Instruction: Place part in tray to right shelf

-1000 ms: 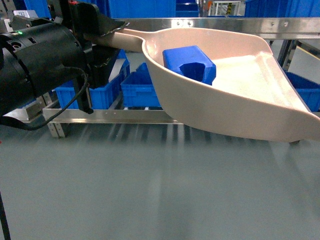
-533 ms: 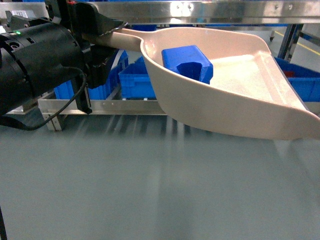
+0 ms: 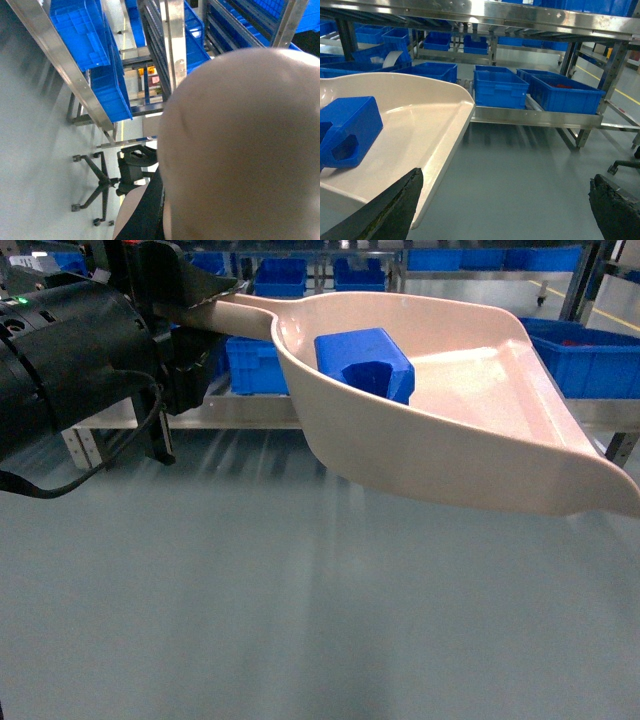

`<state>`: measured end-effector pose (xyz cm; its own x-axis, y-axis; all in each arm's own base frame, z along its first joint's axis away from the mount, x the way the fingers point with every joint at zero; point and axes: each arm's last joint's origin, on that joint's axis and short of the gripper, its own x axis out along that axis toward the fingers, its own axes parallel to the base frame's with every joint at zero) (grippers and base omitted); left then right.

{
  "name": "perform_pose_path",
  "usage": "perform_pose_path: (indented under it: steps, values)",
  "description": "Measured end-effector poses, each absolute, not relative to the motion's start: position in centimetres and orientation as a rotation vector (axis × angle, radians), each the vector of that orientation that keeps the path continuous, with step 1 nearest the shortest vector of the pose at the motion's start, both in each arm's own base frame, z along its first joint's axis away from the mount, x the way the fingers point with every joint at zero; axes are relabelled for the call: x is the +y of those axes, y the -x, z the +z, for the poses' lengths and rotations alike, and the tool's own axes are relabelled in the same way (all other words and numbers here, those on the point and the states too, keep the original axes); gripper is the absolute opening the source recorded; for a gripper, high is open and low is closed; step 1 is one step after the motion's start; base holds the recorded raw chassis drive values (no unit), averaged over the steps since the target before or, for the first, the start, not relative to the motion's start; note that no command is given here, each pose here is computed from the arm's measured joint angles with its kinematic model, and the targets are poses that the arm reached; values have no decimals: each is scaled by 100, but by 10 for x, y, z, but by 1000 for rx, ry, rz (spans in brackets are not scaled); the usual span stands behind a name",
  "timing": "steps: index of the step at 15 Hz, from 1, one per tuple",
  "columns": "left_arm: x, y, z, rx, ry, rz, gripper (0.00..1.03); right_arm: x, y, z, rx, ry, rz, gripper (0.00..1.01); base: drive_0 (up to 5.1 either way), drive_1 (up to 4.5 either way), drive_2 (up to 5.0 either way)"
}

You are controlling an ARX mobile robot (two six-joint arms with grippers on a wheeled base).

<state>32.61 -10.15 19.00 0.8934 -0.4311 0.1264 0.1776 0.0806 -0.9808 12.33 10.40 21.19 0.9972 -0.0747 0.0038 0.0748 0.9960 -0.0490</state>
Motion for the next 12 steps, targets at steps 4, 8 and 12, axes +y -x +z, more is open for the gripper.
perform_pose_path:
  steps: [4, 8, 12]
  values:
    - [-101, -326, 190, 218, 1421, -458, 16, 104, -123, 212, -1, 51, -75, 98, 0, 0, 0]
    - [-101, -326, 190, 217, 1421, -460, 16, 104, -123, 212, -2, 49, -75, 98, 0, 0, 0]
    - [-101, -326, 189, 220, 1421, -456, 16, 104, -123, 211, -1, 51, -75, 98, 0, 0, 0]
